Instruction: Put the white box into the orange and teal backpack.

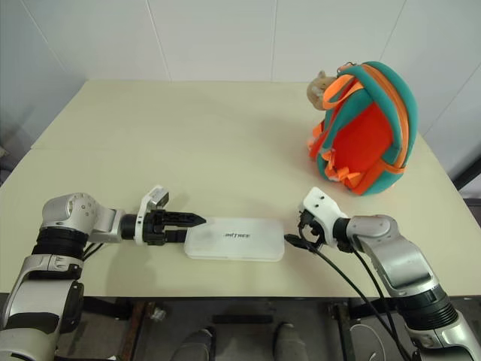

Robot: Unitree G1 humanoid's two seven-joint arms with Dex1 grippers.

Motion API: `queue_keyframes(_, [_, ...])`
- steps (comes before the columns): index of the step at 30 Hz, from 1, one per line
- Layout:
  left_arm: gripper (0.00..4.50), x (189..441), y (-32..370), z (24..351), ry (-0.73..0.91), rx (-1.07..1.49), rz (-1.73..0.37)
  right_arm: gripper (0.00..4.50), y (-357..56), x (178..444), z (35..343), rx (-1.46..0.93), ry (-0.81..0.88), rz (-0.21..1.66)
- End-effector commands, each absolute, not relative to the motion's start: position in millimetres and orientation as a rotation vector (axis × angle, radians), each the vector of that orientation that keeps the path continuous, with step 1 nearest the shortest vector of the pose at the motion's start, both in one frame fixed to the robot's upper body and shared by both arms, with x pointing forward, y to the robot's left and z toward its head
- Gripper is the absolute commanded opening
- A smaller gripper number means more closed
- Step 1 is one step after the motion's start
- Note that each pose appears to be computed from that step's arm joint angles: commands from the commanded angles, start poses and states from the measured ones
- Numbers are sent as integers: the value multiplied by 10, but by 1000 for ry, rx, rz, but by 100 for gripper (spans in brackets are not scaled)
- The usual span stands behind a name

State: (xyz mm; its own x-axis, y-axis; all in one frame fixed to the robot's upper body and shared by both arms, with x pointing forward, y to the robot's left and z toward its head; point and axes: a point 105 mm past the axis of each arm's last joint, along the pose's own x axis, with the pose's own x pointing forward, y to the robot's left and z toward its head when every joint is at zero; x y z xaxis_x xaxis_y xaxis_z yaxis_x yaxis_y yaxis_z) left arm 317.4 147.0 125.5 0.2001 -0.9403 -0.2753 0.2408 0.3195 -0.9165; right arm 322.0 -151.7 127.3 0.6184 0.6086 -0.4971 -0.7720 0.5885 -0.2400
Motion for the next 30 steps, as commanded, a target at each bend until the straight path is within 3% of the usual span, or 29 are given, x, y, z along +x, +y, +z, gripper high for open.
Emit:
queue_keyframes(1, [427, 3198, 1477, 1147, 1033, -854, -945, 450, -1499, 3217, 1365, -472, 346, 828])
queue_keyframes(3, [385, 3207, 1490, 1120, 1032, -838, -932, 450, -1513, 3211, 1360, -473, 349, 824])
queue_keyframes(9, [191, 3182, 1483, 1114, 1039, -790, -952, 450, -1554, 3215, 1365, -475, 351, 808])
queue_keyframes(11, [151, 3183, 1485, 1108, 1039, -761, -955, 450, -1574, 3226, 1385, -474, 346, 798])
queue_keyframes(21, [135, 3109, 1560, 934, 1106, -539, -942, 450, -1724, 3369, 1545, -441, 284, 680])
queue_keyframes(30, [135, 3183, 1514, 1170, 1004, -553, -1013, 450, -1820, 3539, 1780, -335, 178, 542])
